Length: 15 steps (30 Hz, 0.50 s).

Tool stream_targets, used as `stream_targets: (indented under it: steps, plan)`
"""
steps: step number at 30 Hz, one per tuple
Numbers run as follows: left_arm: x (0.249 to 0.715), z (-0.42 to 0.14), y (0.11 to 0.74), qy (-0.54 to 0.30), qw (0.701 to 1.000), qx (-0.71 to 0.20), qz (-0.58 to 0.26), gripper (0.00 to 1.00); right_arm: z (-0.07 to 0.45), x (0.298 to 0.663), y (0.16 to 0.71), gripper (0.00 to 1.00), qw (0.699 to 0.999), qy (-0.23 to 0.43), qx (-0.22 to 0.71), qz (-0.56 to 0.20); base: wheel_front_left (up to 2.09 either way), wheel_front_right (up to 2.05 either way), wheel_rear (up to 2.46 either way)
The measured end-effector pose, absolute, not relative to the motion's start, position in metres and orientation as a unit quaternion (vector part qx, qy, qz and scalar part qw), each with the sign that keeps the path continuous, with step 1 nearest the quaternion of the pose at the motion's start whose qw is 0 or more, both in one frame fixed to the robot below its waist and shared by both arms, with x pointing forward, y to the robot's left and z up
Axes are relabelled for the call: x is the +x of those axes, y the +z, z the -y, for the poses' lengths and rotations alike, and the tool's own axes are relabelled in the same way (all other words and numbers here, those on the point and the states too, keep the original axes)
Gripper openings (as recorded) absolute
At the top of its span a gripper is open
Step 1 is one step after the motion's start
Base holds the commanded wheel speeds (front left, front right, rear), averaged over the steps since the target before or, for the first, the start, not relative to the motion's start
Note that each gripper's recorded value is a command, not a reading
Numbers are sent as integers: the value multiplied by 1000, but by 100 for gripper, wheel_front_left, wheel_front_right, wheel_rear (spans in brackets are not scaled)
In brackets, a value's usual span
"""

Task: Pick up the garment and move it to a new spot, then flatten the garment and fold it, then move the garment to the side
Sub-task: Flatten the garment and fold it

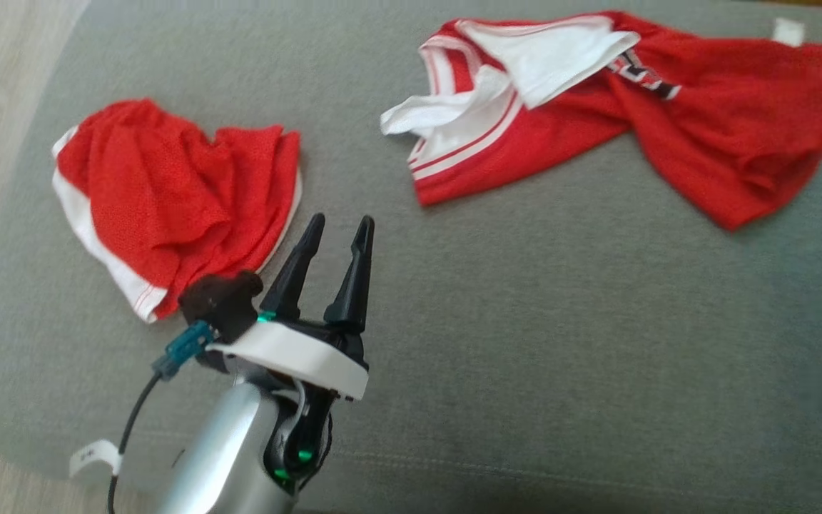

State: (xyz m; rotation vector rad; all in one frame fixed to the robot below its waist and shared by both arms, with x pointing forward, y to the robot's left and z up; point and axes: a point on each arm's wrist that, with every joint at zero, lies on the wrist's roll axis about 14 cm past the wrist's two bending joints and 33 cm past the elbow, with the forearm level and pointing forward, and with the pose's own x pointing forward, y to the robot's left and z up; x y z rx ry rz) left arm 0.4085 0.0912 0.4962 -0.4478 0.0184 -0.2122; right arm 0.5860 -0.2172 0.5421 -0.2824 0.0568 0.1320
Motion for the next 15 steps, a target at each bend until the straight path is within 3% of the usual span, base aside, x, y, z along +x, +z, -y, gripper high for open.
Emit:
stream_targets:
  steps: [7,15]
  plan:
    - [402,-77,507,-126,966,-225,2,100,211,540,552,100,992,76,-101,7,0,0,0]
    - [399,-52,510,-159,960,-231,-2,100,199,474,523,100,995,84,-47,5,0,0,0]
